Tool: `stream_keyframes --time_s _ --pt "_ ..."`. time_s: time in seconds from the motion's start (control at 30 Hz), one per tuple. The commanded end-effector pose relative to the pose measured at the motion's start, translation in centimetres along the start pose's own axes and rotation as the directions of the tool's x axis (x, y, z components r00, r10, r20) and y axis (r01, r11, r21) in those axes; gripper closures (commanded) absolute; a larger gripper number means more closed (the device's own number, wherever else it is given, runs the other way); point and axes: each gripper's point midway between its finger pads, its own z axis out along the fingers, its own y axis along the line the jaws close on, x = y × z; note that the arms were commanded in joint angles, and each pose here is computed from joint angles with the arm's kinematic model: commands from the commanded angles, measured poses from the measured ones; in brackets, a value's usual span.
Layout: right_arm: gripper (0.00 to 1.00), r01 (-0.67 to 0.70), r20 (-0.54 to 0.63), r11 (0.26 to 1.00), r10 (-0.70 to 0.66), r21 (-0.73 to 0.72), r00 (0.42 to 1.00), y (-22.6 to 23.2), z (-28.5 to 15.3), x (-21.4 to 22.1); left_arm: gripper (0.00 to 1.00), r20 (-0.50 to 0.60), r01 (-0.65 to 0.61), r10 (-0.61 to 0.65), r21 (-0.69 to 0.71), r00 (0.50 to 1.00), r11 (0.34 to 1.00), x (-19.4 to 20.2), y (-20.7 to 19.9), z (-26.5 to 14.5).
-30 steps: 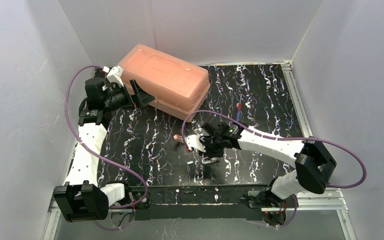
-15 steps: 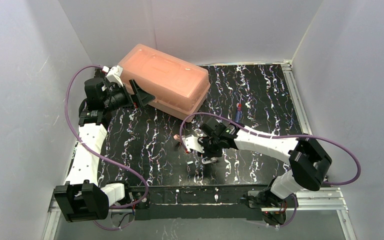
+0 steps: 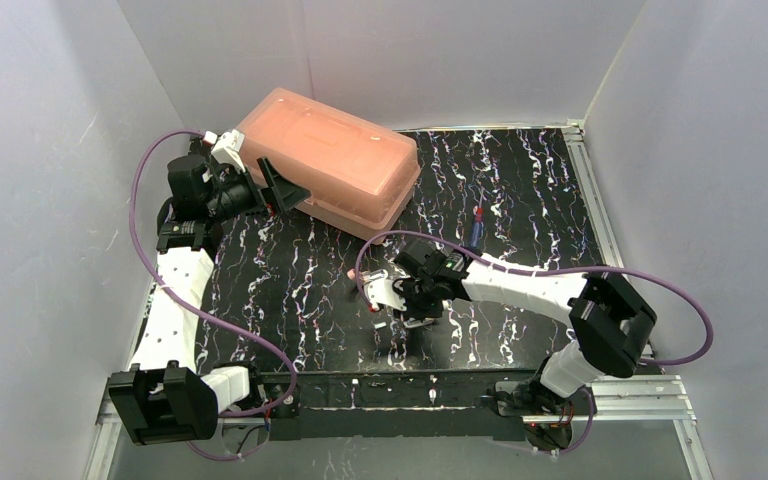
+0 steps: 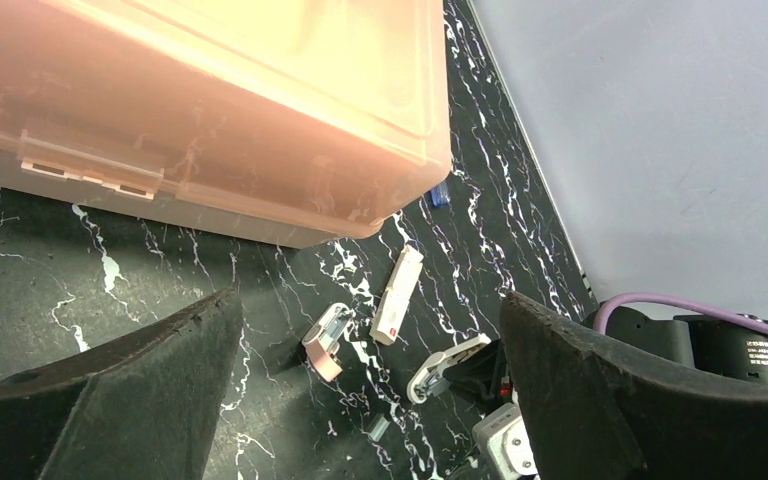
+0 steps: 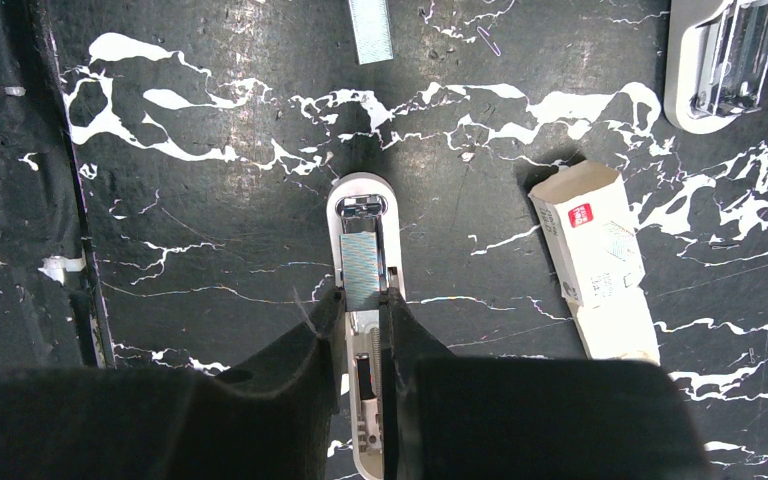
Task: Load the staples into the stapler
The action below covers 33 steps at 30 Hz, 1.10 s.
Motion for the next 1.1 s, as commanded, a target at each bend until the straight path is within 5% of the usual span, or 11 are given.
stream_keyframes --time_s 0.0,1.07 --pt "0.87 0.006 0.004 1.0 -0.006 0.019 1.0 -0.6 -0.25 -0.68 0.01 0.019 -0.026 0.026 0.033 0.999 0.999 -0.19 -1.11 -0.77" --pt "0.87 0.013 -0.025 1.0 -0.012 0.02 1.0 -1.02 0.22 -0.36 0.01 0.018 -0.022 0.021 0.041 1.0 0.999 -0.09 -1.22 -0.82"
